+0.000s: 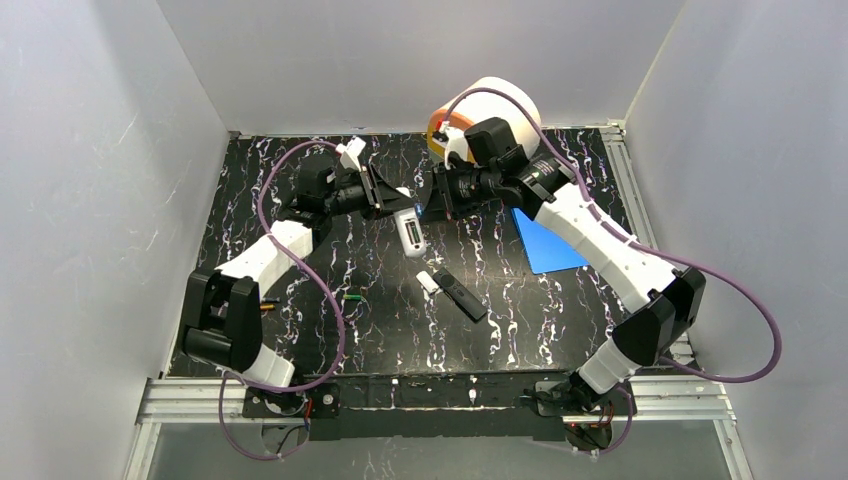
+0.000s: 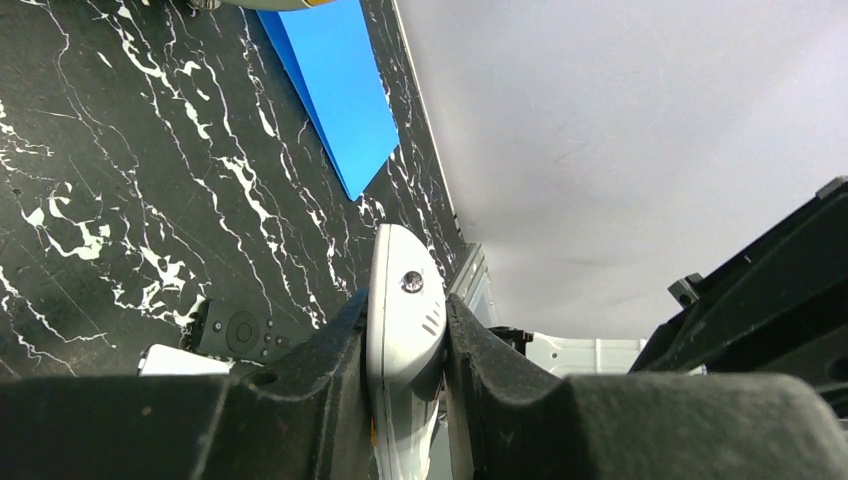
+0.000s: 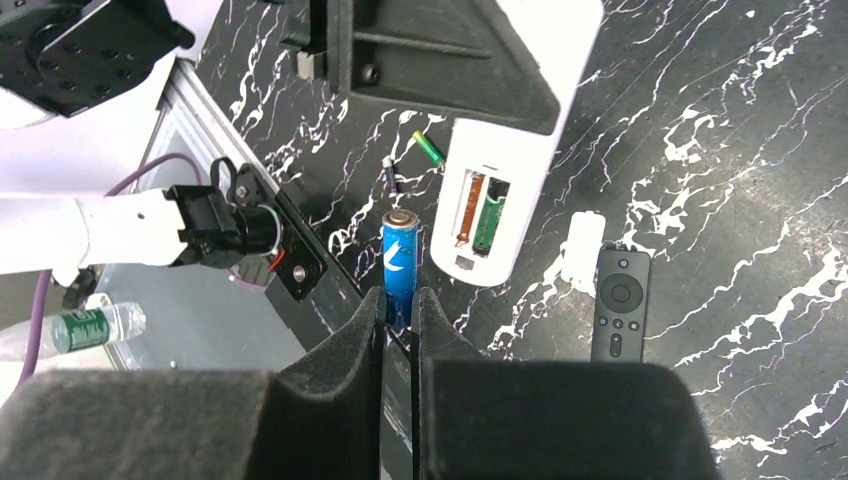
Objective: Load the batteries into the remote control
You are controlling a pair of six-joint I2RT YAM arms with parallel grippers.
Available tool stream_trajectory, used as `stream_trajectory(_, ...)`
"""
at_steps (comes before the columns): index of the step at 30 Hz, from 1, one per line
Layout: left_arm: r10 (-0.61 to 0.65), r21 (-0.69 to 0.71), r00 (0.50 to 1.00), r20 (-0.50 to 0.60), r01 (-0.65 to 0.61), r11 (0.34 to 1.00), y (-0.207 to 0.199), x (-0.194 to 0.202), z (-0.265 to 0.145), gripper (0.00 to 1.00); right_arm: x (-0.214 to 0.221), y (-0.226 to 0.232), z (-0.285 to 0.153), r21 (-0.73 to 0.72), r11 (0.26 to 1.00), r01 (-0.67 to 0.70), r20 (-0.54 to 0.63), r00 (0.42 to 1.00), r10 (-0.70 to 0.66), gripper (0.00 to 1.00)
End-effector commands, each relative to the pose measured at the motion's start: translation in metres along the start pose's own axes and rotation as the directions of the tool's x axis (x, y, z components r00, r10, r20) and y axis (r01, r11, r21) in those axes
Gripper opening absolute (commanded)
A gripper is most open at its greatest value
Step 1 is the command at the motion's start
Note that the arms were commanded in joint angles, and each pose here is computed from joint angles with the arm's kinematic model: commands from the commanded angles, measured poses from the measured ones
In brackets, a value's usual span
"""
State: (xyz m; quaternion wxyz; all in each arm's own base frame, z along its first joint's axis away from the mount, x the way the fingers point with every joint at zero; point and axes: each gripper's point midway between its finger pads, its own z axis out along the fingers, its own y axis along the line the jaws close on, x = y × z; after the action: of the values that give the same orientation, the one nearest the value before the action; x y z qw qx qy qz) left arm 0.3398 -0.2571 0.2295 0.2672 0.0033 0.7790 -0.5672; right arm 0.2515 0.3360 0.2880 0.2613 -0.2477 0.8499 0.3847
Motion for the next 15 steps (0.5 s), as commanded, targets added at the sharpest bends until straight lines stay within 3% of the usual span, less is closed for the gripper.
stream_trajectory(1,0.009,0.049,1.000,0.009,-0.009,0.999,-0.014,-0.003,0.000,0.00,0.011,0.009,-0.001,-0.026,0.999,0.031,-0.080,0.996,-0.033,0.09)
stream_trajectory(15,0.006,0.069,1.000,-0.001,-0.005,0.998,-0.017,-0.001,0.003,0.00,0.023,-0.003,0.022,0.036,0.999,0.007,-0.145,0.989,-0.002,0.09)
